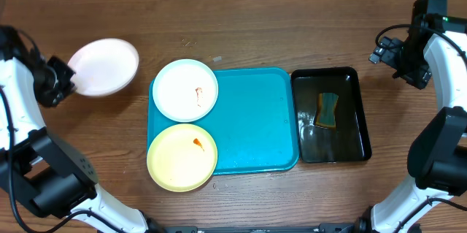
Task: Clean dirty plates on tray and stack at the side
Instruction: 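Set the plate down left of the tray and open the left gripper, then slide the upper-left white plate to the tray's right side with left gripper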
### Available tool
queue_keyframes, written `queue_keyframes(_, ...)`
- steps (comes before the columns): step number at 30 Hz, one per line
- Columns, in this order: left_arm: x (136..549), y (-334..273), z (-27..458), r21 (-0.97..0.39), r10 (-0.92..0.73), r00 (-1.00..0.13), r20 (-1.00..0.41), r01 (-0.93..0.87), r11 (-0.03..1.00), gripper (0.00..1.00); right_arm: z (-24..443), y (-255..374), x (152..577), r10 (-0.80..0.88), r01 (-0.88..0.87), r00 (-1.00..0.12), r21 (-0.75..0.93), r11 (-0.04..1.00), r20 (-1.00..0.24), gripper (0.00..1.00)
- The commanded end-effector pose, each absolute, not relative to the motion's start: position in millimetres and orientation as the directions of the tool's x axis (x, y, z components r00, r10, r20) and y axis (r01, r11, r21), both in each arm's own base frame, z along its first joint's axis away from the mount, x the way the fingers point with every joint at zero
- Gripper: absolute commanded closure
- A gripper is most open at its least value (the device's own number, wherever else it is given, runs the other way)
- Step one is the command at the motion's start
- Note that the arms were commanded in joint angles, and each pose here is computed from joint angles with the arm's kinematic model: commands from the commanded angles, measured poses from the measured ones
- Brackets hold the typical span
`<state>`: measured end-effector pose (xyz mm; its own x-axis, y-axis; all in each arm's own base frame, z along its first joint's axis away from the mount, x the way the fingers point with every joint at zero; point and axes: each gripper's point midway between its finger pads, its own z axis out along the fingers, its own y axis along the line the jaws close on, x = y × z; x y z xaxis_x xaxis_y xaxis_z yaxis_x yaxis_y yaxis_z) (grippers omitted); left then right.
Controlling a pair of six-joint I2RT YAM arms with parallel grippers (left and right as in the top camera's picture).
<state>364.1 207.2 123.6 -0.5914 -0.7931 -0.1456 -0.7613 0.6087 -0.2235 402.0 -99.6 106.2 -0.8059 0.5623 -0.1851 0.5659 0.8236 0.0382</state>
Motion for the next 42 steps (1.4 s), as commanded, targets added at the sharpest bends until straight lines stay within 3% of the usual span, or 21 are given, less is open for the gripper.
queue_keyframes(1, 343, 215, 90, -0.148, -0.831, -0.545, -0.113, -0.818, 0.556, 0.96, 112, -103, 406, 0.567, 0.572, -0.797, 0.041, 0.819, -0.207, 0.00)
queue_keyframes(9, 339, 208, 46, -0.182, -0.842, -0.530, -0.103, -0.822, 0.539, 0.96, 112, -103, 406, 0.567, 0.572, -0.797, 0.041, 0.819, -0.207, 0.00)
queue_keyframes(10, 339, 207, 46, -0.187, -0.842, -0.530, -0.102, -0.821, 0.540, 0.91, 112, -103, 406, 0.567, 0.572, -0.797, 0.041, 0.819, -0.207, 0.00)
queue_keyframes(12, 343, 201, 47, -0.221, -0.827, -0.555, -0.092, -0.798, 0.561, 0.60, 112, -103, 406, 0.567, 0.572, -0.797, 0.041, 0.819, -0.207, 0.00)
queue_keyframes(14, 354, 187, 57, -0.313, -0.788, -0.610, -0.077, -0.736, 0.600, 0.54, 112, -103, 406, 0.567, 0.572, -0.797, 0.041, 0.819, -0.207, 0.00)
queue_keyframes(16, 368, 173, 79, -0.409, -0.749, -0.659, -0.073, -0.665, 0.625, 0.54, 112, -103, 406, 0.567, 0.572, -0.797, 0.041, 0.819, -0.207, 0.00)
queue_keyframes(20, 378, 148, 114, -0.451, -0.683, -0.725, -0.087, -0.583, 0.676, 0.64, 112, -103, 406, 0.567, 0.572, -0.797, 0.041, 0.819, -0.207, 0.00)
queue_keyframes(23, 382, 121, 129, -0.445, -0.617, -0.780, -0.108, -0.517, 0.731, 0.66, 112, -103, 406, 0.567, 0.572, -0.797, 0.041, 0.819, -0.207, 0.00)
queue_keyframes(29, 381, 70, 116, -0.289, -0.443, -0.890, -0.105, -0.399, 0.870, 0.61, 112, -103, 406, 0.567, 0.572, -0.797, 0.041, 0.819, -0.207, 0.00)
queue_keyframes(32, 380, 54, 105, -0.185, -0.367, -0.924, -0.108, -0.344, 0.921, 0.66, 112, -103, 406, 0.567, 0.572, -0.797, 0.041, 0.819, -0.207, 0.00)
queue_keyframes(37, 383, 37, 92, -0.074, -0.280, -0.952, -0.125, -0.272, 0.959, 0.64, 112, -103, 406, 0.567, 0.572, -0.797, 0.041, 0.819, -0.207, 0.00)
queue_keyframes(42, 383, 30, 84, -0.063, -0.256, -0.958, -0.129, -0.250, 0.966, 0.64, 112, -103, 406, 0.567, 0.572, -0.797, 0.041, 0.819, -0.207, 0.00)
